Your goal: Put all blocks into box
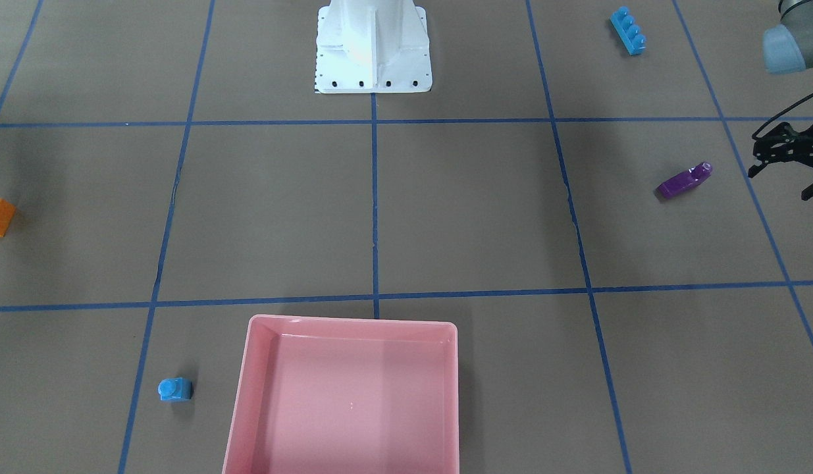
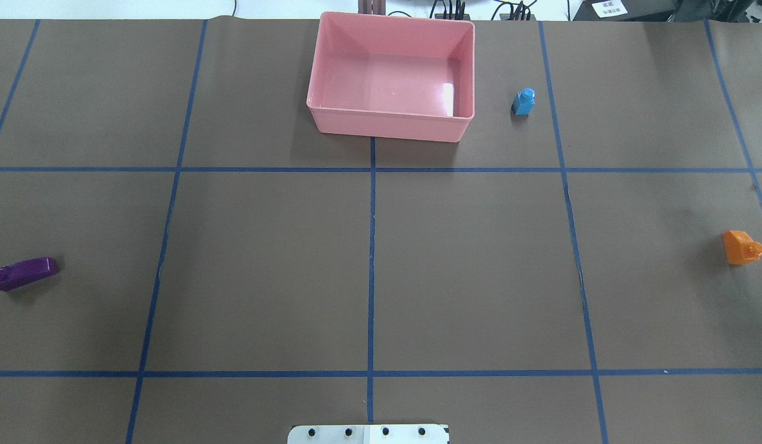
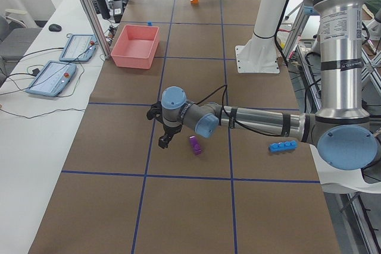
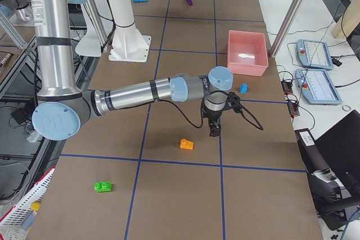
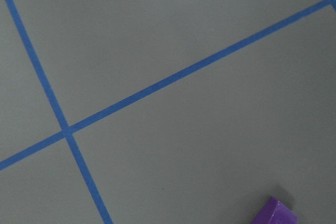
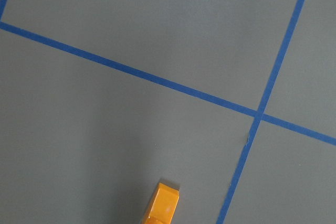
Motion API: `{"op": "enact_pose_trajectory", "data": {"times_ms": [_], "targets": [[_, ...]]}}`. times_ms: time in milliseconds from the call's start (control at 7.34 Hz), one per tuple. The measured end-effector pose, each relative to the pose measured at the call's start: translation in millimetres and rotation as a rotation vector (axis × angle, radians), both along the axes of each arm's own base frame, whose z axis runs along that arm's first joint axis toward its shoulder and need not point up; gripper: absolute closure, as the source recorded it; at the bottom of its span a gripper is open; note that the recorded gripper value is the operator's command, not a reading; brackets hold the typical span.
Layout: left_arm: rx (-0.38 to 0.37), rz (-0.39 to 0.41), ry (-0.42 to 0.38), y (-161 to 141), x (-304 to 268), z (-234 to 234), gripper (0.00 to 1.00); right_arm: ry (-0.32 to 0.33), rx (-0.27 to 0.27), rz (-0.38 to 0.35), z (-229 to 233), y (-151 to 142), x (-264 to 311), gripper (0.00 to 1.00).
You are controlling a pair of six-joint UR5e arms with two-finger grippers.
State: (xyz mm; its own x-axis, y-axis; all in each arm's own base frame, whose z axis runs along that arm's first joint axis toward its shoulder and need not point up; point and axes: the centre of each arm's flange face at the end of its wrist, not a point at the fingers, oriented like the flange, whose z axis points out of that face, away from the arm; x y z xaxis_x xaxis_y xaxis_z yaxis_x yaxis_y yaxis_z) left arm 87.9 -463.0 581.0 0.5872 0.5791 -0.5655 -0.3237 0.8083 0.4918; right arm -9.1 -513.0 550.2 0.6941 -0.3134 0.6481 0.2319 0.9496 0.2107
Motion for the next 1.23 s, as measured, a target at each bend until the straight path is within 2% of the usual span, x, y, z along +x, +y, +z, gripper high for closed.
{"op": "enact_pose_trajectory", "data": {"times_ms": [272,545,953,1226], "targets": [[0.133,0.163,-0.042,7,27,2,0.0,0.0,0.0,-0.003,0,0,-1,0.0],[0.203,0.275,-0.06,19,43,10,0.01,-0.001,0.001,-0.006,-1,0,-3,0.0],[0.21,0.405,-0.083,46,78,29,0.0,-0.003,0.005,-0.012,-2,0,-6,0.0],[0.186,0.439,-0.091,55,89,43,0.0,-0.004,0.006,-0.015,-3,0,-7,0.0]]}}
